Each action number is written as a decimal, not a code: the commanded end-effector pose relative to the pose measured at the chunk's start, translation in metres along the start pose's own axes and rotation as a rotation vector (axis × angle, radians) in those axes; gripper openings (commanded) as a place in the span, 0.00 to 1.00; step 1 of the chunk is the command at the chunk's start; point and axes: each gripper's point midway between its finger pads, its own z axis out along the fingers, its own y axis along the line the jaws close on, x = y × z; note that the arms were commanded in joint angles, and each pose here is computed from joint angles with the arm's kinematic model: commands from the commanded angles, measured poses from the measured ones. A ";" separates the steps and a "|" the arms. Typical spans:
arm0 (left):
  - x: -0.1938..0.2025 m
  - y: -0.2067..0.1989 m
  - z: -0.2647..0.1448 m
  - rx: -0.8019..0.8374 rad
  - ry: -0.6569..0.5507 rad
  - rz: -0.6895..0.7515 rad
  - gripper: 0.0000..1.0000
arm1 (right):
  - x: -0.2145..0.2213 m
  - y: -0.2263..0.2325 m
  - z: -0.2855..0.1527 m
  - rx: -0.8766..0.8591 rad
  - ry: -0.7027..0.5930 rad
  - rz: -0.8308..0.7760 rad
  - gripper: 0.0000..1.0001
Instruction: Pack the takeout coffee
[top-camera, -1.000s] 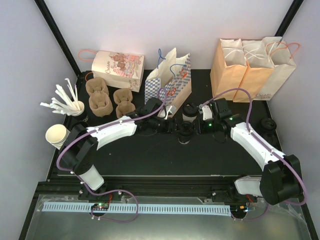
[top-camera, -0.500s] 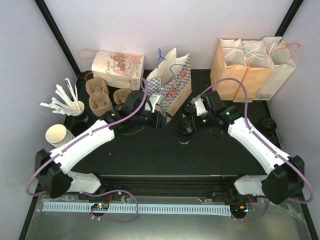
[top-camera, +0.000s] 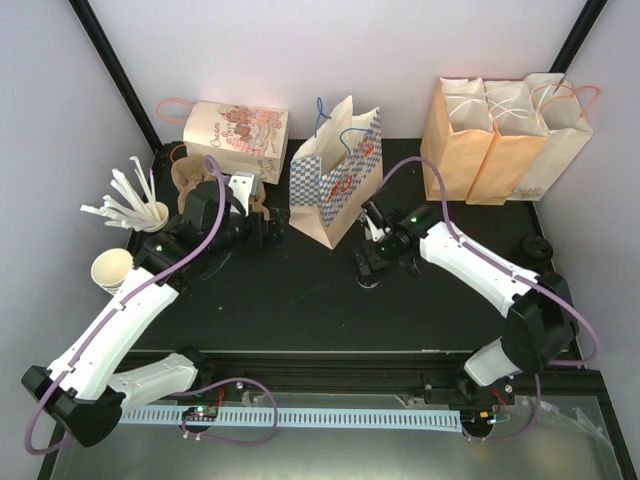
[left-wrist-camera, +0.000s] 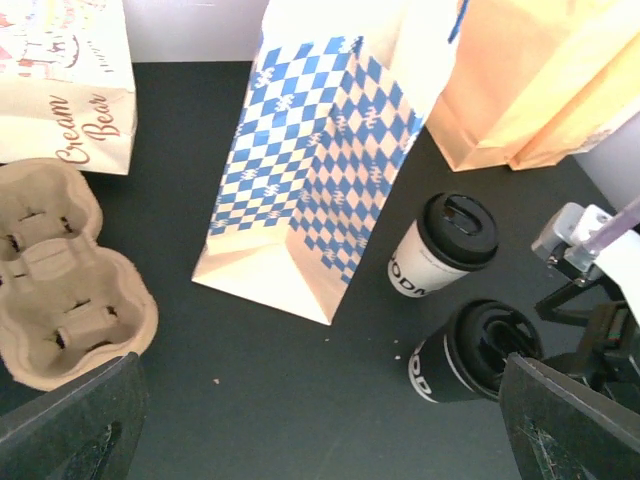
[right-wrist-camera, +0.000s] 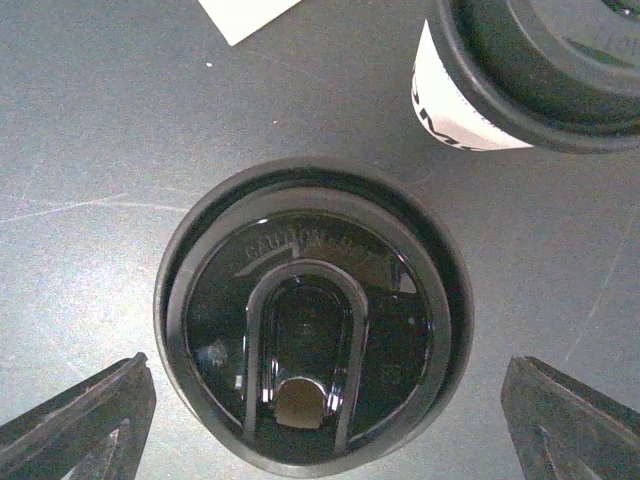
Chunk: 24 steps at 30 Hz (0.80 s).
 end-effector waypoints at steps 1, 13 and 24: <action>-0.001 0.016 -0.008 -0.065 0.001 0.034 0.99 | -0.012 -0.001 -0.006 0.066 -0.018 -0.013 0.97; 0.000 0.023 -0.006 -0.080 0.003 0.040 0.99 | -0.014 0.006 0.003 0.090 0.013 -0.041 0.89; 0.003 0.026 -0.002 -0.082 0.018 0.039 0.99 | -0.014 0.010 0.009 0.100 0.029 -0.056 0.89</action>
